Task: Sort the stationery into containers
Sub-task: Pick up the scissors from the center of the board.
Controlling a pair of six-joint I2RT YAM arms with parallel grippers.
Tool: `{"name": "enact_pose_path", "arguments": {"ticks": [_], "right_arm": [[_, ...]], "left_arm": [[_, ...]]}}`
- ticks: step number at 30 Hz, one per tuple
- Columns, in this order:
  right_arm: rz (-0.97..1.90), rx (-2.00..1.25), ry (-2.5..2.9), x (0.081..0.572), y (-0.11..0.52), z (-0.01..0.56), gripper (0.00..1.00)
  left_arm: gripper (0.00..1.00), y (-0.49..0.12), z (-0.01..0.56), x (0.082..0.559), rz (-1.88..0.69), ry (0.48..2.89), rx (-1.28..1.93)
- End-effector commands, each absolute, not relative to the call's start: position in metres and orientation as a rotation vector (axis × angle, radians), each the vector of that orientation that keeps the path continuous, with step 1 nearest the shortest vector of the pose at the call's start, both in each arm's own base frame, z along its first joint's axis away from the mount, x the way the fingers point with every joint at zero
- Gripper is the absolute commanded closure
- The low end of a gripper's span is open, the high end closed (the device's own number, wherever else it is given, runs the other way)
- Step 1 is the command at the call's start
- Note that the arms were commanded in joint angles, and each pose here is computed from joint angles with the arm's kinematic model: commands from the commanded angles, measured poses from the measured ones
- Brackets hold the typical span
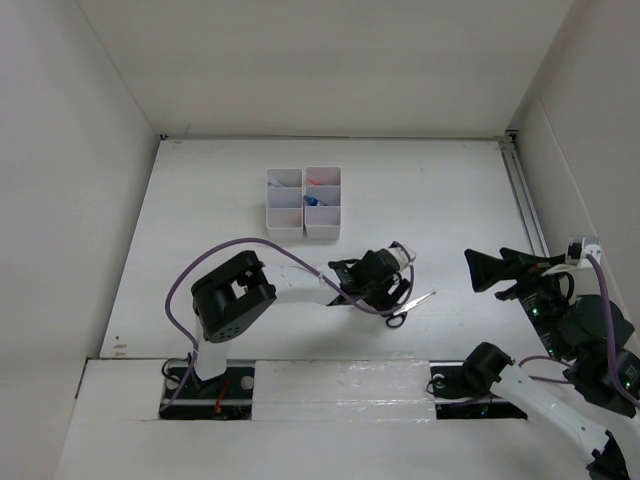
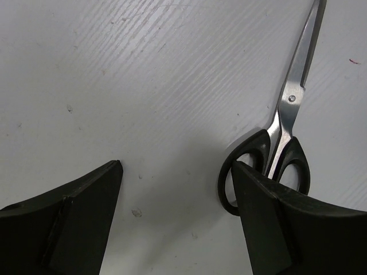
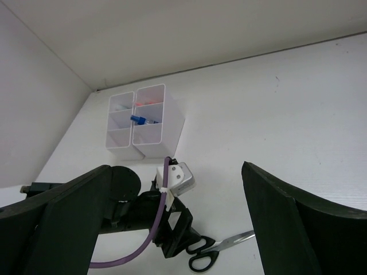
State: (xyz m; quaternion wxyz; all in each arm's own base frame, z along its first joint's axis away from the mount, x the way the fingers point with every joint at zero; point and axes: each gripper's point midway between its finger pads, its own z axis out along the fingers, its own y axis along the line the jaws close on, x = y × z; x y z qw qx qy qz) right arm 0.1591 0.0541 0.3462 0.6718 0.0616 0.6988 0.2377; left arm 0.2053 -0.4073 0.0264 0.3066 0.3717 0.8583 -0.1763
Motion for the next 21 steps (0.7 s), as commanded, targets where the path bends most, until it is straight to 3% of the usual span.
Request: {"name": "enact_pose_path", "arguments": {"ticks": [1, 4, 10, 14, 21], "right_arm": [[0.571, 0.133, 1.522, 0.158, 0.057, 0.359, 0.00], [0.575, 0.136, 1.514, 0.156, 0.055, 0.360, 0.00], [0.575, 0.121, 1.515, 0.155, 0.055, 0.361, 0.01], [0.580, 0.124, 1.507, 0.153, 0.053, 0.363, 0.01], [0.580, 0.124, 1.507, 0.151, 0.052, 0.362, 0.01]], "left_arm": [[0.27, -0.411, 0.033, 0.203, -0.442, 2.253, 1.016], [0.27, -0.413, 0.032, 0.200, -0.399, 2.239, 1.021], [0.43, -0.419, 0.020, 0.184, -0.370, 2.241, 1.080], [0.45, -0.420, 0.017, 0.176, -0.347, 2.236, 1.121], [0.70, -0.410, 0.001, 0.173, -0.286, 2.277, 1.167]]}}
